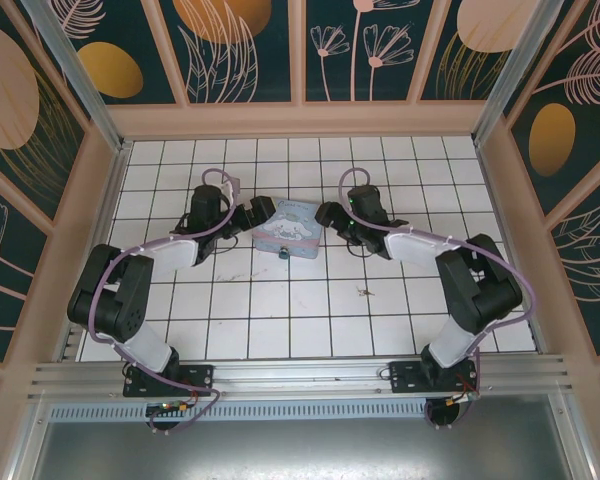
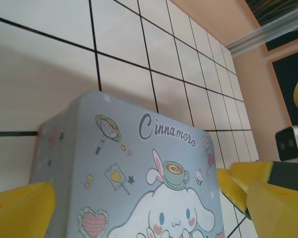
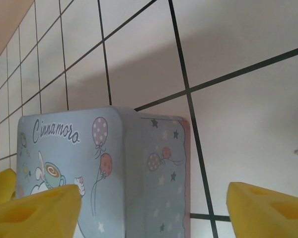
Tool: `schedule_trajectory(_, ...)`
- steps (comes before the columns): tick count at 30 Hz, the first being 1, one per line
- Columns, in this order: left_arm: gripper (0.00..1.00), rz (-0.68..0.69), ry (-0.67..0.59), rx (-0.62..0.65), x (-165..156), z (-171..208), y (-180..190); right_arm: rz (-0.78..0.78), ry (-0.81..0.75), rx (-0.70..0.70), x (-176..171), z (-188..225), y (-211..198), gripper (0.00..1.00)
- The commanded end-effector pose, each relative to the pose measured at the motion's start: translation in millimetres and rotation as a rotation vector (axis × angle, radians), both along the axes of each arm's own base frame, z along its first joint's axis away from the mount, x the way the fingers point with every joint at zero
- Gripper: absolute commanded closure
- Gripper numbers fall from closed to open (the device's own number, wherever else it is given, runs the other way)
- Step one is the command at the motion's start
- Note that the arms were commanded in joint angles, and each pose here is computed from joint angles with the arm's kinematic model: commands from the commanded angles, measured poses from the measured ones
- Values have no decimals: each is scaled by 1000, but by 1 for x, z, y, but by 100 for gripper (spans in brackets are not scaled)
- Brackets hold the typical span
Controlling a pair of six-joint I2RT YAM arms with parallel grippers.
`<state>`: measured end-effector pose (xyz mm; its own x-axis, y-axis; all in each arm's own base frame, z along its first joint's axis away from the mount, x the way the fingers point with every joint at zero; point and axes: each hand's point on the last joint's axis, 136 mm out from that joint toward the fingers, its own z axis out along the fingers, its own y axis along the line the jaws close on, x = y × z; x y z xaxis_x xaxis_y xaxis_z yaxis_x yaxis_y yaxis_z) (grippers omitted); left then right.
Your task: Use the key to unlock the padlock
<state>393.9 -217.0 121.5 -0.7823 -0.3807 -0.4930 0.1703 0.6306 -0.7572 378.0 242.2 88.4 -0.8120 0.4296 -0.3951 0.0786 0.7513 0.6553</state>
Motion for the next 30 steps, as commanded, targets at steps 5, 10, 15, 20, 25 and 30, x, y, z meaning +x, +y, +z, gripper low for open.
schedule_trajectory(5,2,-18,42,-35,-19,-15,-27,28,-28,68,24,8,22,35)
schedule_trajectory(10,1,-21,51,-37,-18,-16,-36,34,-30,86,38,6,23,40)
schedule_trajectory(15,2,7,48,-8,-12,-17,-32,28,-35,113,43,7,18,31)
schedule_trajectory(20,1,53,10,61,-1,-12,-23,-45,-98,90,35,28,-10,10)
schedule_trajectory(25,1,119,-41,123,7,9,-9,-84,-114,8,6,43,-47,9)
schedule_trajectory(30,1,186,-56,126,5,27,3,-31,-24,-99,-35,22,-66,12)
